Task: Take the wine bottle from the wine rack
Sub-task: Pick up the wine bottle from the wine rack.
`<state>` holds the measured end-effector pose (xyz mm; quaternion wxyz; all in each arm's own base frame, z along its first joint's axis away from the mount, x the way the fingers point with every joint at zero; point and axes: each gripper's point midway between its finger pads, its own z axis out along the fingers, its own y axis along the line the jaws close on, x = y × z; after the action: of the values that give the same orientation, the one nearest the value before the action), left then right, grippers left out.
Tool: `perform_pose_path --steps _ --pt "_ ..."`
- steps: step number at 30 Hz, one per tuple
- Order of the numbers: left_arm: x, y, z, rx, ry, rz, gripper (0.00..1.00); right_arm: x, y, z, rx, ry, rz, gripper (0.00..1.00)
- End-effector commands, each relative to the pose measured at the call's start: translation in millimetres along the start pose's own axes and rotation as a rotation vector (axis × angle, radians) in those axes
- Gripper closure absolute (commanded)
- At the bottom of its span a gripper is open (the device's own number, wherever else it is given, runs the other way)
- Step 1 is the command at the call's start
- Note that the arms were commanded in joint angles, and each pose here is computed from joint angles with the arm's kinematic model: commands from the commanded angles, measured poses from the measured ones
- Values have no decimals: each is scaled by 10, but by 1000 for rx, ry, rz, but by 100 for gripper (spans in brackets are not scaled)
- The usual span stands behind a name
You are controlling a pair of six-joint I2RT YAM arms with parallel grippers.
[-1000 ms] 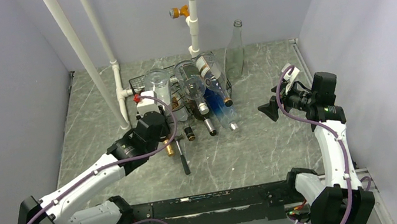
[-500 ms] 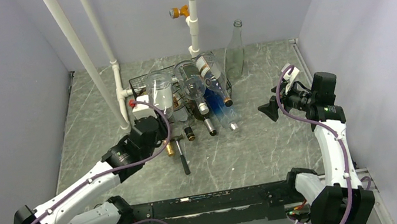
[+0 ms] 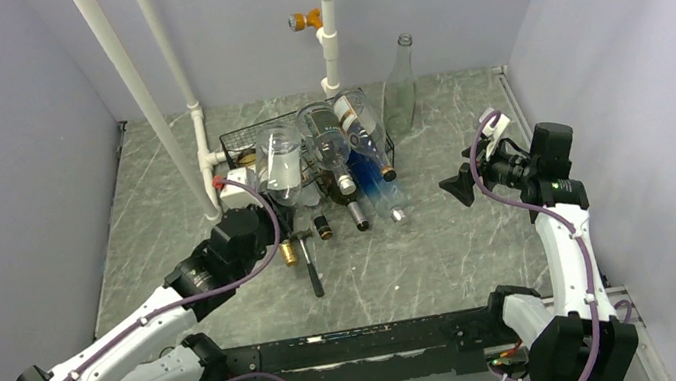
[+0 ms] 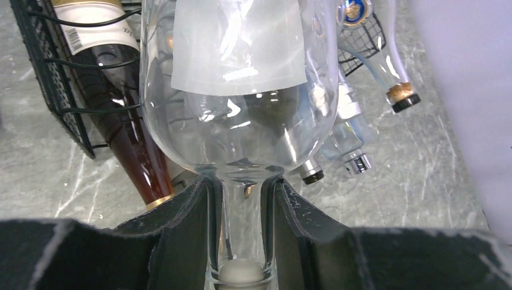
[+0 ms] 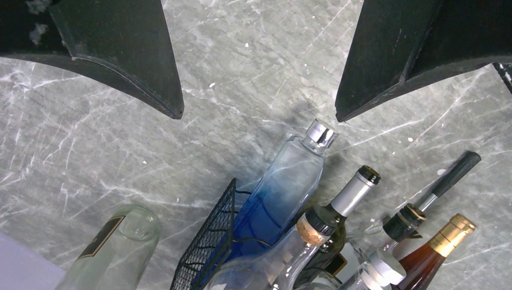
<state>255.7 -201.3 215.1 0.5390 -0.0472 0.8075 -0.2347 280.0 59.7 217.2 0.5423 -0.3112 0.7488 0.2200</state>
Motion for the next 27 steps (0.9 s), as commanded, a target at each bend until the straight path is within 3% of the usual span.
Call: perform_pose_path --steps 1,27 --pt "-945 -620 -285 264 -292 -211 100 -53 -25 10 2 -20 -40 0" --pt "-880 -1041 -364 506 -250 -313 100 -48 -20 11 3 -24 -41 0"
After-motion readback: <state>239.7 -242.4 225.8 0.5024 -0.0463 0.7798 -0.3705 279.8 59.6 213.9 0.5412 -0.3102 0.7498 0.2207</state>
